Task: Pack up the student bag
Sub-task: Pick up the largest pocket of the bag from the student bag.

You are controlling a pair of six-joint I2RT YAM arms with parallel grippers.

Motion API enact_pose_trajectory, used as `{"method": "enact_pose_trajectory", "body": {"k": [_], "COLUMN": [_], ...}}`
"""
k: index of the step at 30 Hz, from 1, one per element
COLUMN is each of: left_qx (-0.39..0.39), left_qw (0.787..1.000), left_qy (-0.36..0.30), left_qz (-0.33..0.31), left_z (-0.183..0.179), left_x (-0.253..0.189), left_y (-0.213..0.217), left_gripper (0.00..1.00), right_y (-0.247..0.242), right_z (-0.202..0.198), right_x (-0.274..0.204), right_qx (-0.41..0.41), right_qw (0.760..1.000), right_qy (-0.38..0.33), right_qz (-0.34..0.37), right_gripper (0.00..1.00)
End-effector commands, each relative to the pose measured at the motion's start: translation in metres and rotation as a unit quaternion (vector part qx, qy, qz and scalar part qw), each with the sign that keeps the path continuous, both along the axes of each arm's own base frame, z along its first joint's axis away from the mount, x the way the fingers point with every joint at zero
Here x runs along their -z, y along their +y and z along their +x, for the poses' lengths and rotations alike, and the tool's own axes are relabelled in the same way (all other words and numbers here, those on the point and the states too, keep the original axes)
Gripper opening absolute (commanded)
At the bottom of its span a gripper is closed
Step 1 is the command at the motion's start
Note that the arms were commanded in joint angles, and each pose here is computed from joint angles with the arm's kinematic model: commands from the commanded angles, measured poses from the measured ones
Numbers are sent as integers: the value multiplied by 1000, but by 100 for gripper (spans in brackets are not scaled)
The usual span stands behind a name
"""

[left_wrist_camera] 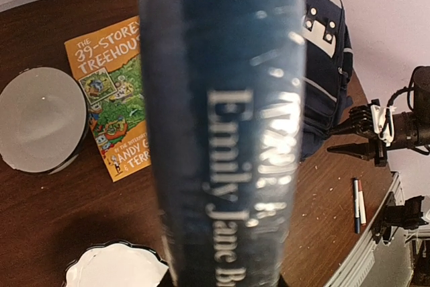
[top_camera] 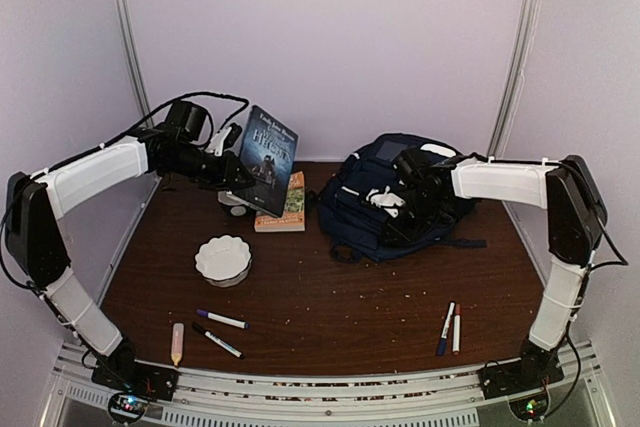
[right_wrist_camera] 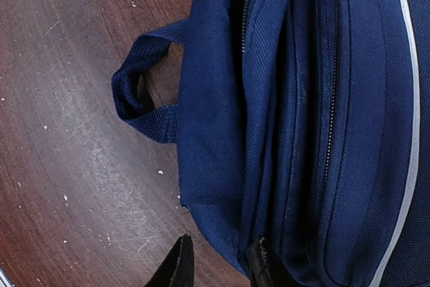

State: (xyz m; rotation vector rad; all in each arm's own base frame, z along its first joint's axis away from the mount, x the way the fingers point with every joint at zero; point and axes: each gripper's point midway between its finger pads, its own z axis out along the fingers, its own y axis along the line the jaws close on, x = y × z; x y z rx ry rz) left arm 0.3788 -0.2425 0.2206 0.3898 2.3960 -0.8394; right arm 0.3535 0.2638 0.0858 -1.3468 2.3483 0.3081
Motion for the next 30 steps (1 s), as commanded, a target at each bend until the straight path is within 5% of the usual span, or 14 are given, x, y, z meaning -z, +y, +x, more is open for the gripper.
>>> {"method": "enact_pose_trajectory", "body": {"k": [1, 11, 15, 24, 30], "left_qx": [12, 19, 29, 88, 172], "left_qw": [992, 992, 992, 990, 970], "left_qy": [-124, -122, -116, -76, -10], "left_qz": [-27, -34, -41, -84, -172], "left_z": [13, 15, 13, -7, -37], "left_x": [-71, -69, -67, -57, -49], "left_y": [-2, -5, -9, -26, -51], "left_gripper": [0, 0, 0, 0, 0], "right_y": [-4, -5, -3, -10, -14], "right_z": [7, 25, 34, 42, 46], "right_x": [9, 17, 10, -54, -109], "right_qx": [-3, 6, 9, 9, 29], "right_qw": [999, 996, 994, 989, 982], "right_qy": [-8, -43, -60, -117, -176], "right_qz": [-41, -79, -86, -90, -58], "right_gripper": [30, 27, 8, 0, 0]}}
